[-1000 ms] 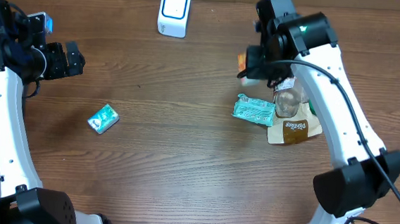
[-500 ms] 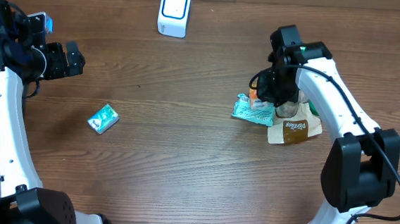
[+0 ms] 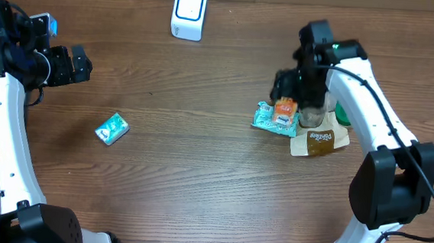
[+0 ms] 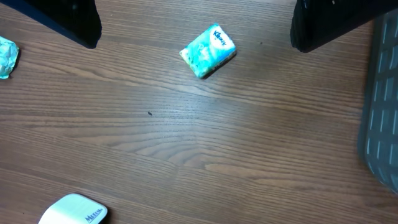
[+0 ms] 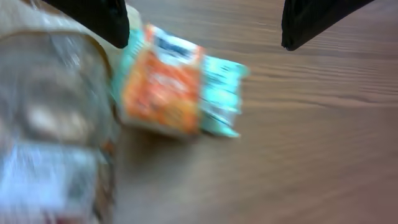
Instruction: Scan the item barcode
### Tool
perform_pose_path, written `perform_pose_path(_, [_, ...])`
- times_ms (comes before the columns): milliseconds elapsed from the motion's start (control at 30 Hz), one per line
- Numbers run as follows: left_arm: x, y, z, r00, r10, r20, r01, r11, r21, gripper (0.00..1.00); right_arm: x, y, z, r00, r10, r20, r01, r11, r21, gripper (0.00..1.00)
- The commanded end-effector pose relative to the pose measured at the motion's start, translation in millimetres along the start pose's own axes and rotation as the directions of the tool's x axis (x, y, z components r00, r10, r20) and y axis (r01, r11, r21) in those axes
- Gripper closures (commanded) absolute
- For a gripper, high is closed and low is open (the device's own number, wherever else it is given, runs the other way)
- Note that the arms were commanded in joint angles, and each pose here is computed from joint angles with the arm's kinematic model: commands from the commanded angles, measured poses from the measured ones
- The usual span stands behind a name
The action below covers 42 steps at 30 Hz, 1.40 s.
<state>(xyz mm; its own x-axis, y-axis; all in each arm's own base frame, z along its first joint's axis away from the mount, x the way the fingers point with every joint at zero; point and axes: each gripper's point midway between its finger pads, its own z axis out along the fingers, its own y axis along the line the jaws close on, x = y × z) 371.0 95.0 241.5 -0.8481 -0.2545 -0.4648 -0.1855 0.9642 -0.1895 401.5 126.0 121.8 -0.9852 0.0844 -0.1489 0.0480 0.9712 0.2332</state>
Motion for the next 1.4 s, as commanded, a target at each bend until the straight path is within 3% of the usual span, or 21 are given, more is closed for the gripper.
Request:
perform_pose_path(0, [-1,-2,-3,0.999,0.030,0.010,-0.031,1.000,0.004,0.00,-12,68,-22,0.985,-0.143,0.092,0.157,0.975,-0.159,0.27])
perform_pose_path(233, [-1,-2,-3,0.999,0.030,0.009,-0.030,1.000,0.004,0.00,8,185,-6,0.899,-0.365,0.241,0.420,0.874,-0.244,0.36])
perform_pose_path(567, [-1,-2,-3,0.999,0.030,0.010,-0.031,1.000,0.004,0.00,62,304,82,0.720,-0.589,0.367,0.686,0.682,-0.254,0.36])
perform_pose_path(667, [-1,-2,-3,0.999,0.030,0.010,-0.031,1.000,0.004,0.00,74,325,104,0.653,-0.638,0.408,0.751,0.612,-0.246,0.36])
perform_pose_path(1033, [-1,-2,-3,0.999,0.030,0.009,-0.030,1.000,0.004,0.00,91,368,133,0.558,-0.644,0.524,0.823,0.513,-0.245,0.32])
perform_pose_path(1333, [-1,-2,-3,0.999,0.030,0.010,-0.031,1.000,0.004,0.00,92,367,161,0.558,-0.644,0.524,0.823,0.512,-0.247,0.34])
perform_pose_path(1367, [-1,-2,-3,0.999,0.030,0.009,-0.030,1.000,0.004,0.00,91,368,163,0.554,-0.639,0.533,0.824,0.510,-0.246,0.37])
